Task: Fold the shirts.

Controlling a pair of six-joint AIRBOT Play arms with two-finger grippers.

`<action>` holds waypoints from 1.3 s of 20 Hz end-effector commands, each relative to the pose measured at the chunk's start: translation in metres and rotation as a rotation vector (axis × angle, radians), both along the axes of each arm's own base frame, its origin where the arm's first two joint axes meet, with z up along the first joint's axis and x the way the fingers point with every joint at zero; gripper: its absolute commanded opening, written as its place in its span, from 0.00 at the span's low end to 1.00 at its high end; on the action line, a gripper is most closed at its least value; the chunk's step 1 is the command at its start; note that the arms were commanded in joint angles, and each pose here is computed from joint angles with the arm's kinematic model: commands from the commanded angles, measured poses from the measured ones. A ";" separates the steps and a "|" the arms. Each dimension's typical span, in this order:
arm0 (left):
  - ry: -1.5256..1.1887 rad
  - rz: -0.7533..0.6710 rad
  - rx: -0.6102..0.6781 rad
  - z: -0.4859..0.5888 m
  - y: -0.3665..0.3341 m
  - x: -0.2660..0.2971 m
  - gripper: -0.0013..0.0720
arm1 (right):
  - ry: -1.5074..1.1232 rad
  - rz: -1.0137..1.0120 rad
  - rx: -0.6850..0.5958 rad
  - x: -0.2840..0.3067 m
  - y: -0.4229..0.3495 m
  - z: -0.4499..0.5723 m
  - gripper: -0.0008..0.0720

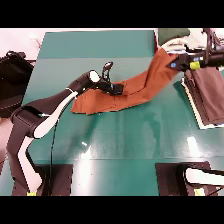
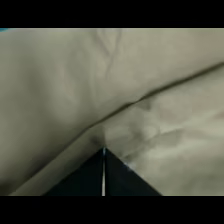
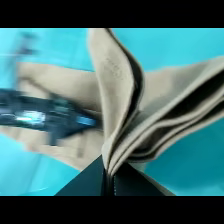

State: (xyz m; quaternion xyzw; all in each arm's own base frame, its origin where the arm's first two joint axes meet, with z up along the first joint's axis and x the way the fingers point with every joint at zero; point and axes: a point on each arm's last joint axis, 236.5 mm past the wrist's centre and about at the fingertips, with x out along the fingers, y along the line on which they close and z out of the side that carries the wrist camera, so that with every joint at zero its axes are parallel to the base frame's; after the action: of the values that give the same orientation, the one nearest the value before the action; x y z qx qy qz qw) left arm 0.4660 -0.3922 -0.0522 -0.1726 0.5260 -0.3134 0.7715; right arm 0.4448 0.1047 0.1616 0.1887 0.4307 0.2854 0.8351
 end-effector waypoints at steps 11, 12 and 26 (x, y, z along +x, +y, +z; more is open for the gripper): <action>-0.162 0.119 0.000 0.123 0.120 0.073 0.05 | -0.161 0.265 0.138 -0.027 0.217 0.044 0.03; -0.220 0.158 0.007 0.157 0.152 0.081 0.05 | -0.149 0.281 0.195 -0.029 0.243 0.041 0.03; -0.418 0.279 0.133 0.280 0.282 0.055 0.05 | 0.010 0.340 0.063 -0.005 0.251 -0.083 0.57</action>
State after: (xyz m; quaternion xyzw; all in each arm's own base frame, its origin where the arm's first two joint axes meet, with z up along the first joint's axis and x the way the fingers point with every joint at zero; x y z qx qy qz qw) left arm 0.5274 -0.1044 0.2275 -0.1387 0.3401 -0.1905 0.9104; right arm 0.4266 0.4240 0.1253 0.1612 0.3855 0.5058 0.7547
